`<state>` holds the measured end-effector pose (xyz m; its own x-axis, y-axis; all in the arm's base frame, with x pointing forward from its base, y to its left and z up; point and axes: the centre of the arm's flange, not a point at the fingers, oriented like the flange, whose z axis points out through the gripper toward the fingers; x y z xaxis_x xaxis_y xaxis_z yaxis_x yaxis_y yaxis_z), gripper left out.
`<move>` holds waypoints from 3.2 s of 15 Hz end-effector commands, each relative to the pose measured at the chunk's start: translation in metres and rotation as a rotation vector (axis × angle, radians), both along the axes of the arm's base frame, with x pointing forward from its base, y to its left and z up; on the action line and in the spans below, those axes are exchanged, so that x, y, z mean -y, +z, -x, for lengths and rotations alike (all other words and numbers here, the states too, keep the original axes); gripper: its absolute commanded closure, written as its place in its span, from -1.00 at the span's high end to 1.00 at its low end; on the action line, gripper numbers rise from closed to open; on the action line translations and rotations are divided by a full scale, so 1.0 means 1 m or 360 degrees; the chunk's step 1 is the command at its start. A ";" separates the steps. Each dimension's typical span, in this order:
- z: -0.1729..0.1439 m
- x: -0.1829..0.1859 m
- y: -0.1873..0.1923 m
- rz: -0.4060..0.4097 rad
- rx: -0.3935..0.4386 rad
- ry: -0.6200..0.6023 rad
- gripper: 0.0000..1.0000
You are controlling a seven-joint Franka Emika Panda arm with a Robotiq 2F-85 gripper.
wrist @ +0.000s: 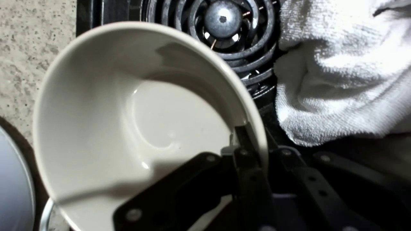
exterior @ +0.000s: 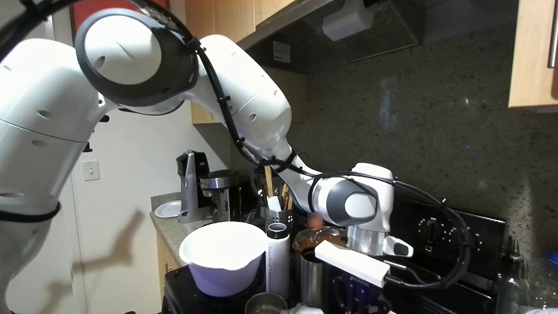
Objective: Put the bowl on the right plate of the stove
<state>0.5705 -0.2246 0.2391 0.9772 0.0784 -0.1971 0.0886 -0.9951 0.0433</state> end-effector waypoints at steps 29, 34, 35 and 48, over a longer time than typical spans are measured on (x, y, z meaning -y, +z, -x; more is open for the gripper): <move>0.130 -0.052 0.033 0.0172 -0.0236 0.0086 -0.94; 0.131 -0.056 0.015 0.0184 -0.0107 0.0121 -0.94; 0.130 -0.057 0.013 0.0194 -0.0069 0.0135 -0.94; 0.129 -0.039 -0.014 0.0302 0.0028 0.0162 -0.94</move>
